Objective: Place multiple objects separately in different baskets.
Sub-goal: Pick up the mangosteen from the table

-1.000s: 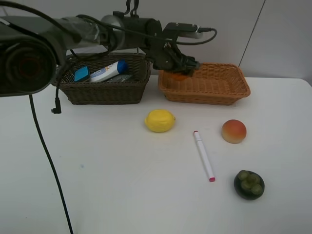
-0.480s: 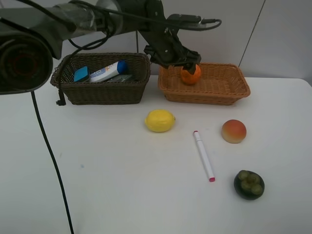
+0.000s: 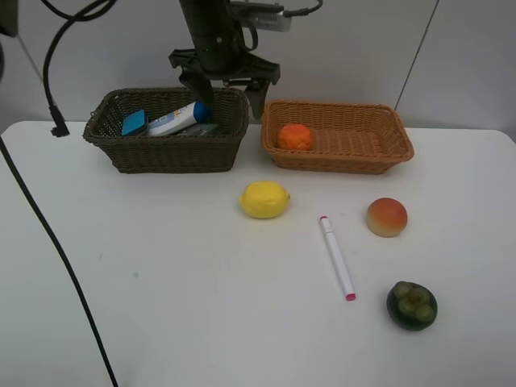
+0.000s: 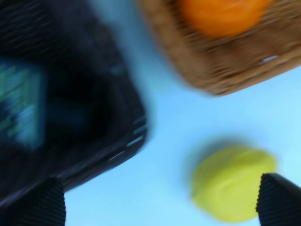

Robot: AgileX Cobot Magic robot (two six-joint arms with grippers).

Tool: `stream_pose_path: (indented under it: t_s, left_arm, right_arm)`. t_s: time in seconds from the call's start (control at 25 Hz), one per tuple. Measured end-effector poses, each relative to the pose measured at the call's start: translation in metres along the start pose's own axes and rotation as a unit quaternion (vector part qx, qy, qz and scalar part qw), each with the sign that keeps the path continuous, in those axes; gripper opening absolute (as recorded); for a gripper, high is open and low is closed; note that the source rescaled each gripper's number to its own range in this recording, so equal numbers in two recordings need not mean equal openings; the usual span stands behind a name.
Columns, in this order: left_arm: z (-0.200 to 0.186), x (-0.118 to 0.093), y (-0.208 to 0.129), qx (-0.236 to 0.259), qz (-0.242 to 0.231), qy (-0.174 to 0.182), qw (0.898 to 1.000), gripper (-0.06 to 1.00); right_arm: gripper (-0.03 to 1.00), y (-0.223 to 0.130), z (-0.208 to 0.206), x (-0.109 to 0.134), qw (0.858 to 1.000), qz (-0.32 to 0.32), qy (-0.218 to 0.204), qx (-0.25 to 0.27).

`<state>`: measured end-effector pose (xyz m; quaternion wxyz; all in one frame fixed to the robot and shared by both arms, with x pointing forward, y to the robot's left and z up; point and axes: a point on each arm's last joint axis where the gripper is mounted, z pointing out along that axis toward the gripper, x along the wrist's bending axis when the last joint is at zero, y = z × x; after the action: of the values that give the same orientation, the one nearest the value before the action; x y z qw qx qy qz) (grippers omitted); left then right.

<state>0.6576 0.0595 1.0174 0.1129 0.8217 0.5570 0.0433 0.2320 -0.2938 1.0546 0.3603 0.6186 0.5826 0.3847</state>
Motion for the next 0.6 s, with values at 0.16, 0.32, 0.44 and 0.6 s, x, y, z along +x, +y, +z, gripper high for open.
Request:
stream_pose_path:
  t_s: [0.16, 0.32, 0.44, 0.6]
  left_arm:
    - [-0.034, 0.062, -0.031, 0.019, -0.08, 0.024, 0.996, 1.0]
    - [-0.07, 0.115, -0.085, 0.037, -0.163, 0.044, 0.985, 1.0]
    - [-0.096, 0.139, -0.136, 0.043, -0.219, 0.053, 0.973, 1.0]
    - [-0.121, 0.153, -0.207, 0.043, -0.276, 0.063, 0.958, 1.0]
  right_arm:
    - [1.0, 0.0, 0.0, 0.0, 1.0, 0.0, 0.0, 0.0]
    - [1.0, 0.0, 0.0, 0.0, 1.0, 0.0, 0.0, 0.0]
    - [1.0, 0.0, 0.0, 0.0, 1.0, 0.0, 0.001, 0.0]
    - [1.0, 0.0, 0.0, 0.0, 1.0, 0.0, 0.001, 0.0]
